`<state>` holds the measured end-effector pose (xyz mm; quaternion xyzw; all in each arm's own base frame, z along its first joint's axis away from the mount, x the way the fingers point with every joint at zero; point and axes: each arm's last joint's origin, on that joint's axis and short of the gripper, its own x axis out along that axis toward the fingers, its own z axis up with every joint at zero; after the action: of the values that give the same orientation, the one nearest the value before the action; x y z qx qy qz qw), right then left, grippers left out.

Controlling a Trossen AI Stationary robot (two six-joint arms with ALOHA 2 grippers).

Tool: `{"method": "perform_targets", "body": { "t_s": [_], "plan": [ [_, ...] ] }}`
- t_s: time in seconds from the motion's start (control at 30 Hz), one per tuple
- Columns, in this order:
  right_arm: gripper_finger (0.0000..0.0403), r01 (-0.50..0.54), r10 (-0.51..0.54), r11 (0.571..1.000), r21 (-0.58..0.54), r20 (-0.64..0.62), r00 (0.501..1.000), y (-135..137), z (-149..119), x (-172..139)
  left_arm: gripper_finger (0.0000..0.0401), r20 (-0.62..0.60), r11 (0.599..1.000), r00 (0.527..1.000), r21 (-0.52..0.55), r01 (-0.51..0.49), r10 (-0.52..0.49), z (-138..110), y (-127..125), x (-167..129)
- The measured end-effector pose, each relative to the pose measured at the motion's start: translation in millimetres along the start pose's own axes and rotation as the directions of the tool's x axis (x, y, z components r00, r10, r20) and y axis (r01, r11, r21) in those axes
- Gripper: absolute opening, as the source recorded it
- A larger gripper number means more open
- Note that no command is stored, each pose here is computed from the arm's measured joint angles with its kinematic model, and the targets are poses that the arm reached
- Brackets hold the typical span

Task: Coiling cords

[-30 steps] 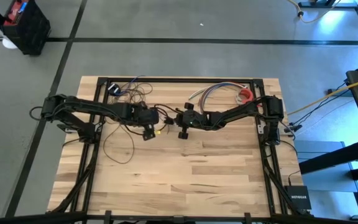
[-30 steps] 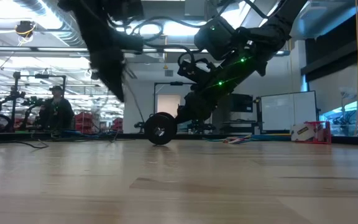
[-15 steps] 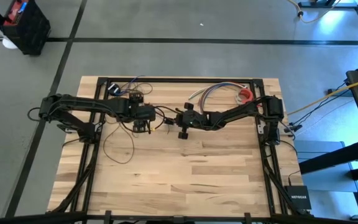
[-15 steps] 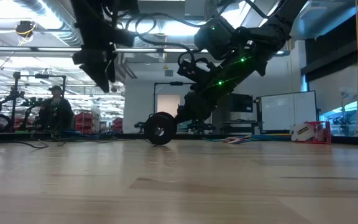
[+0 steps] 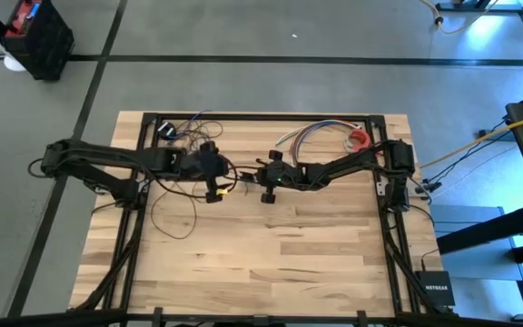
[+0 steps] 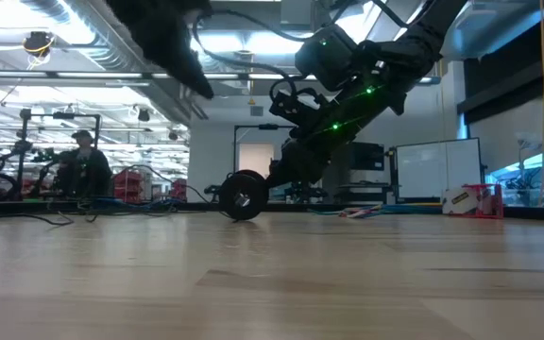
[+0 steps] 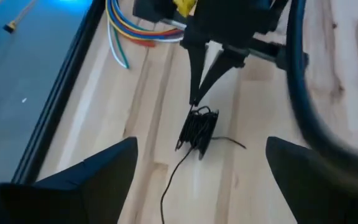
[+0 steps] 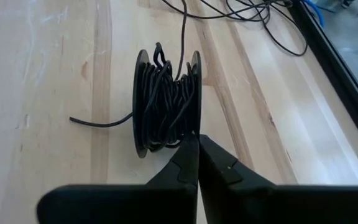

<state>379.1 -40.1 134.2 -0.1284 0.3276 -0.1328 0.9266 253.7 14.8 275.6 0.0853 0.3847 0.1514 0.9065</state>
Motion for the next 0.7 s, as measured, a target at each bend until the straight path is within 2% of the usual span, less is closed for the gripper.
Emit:
{"method": "perform_targets", "body": {
  "t_s": [0.2, 0.37, 0.7],
  "plan": [
    [0.0005, -0.001, 0.001, 1.0, -0.001, 0.0, 1.0, 0.2, 0.0, 0.0, 0.0347, 0.019, 1.0, 1.0, 0.015, -0.006, 0.006, -31.9, -10.3, 29.0],
    [0.0005, 0.001, -0.001, 1.0, 0.001, 0.008, 1.0, 0.0, 0.8, 0.0, 0.0347, 0.052, 1.0, 0.999, 0.025, -0.011, 0.009, -47.7, -14.5, 39.4],
    [0.0005, 0.003, -0.003, 1.0, 0.003, 0.016, 1.0, -0.5, 1.5, 0.0, 0.0347, 0.026, 0.998, 1.0, -0.055, -0.004, 0.006, -54.5, -16.0, 41.0]
  ]
}}
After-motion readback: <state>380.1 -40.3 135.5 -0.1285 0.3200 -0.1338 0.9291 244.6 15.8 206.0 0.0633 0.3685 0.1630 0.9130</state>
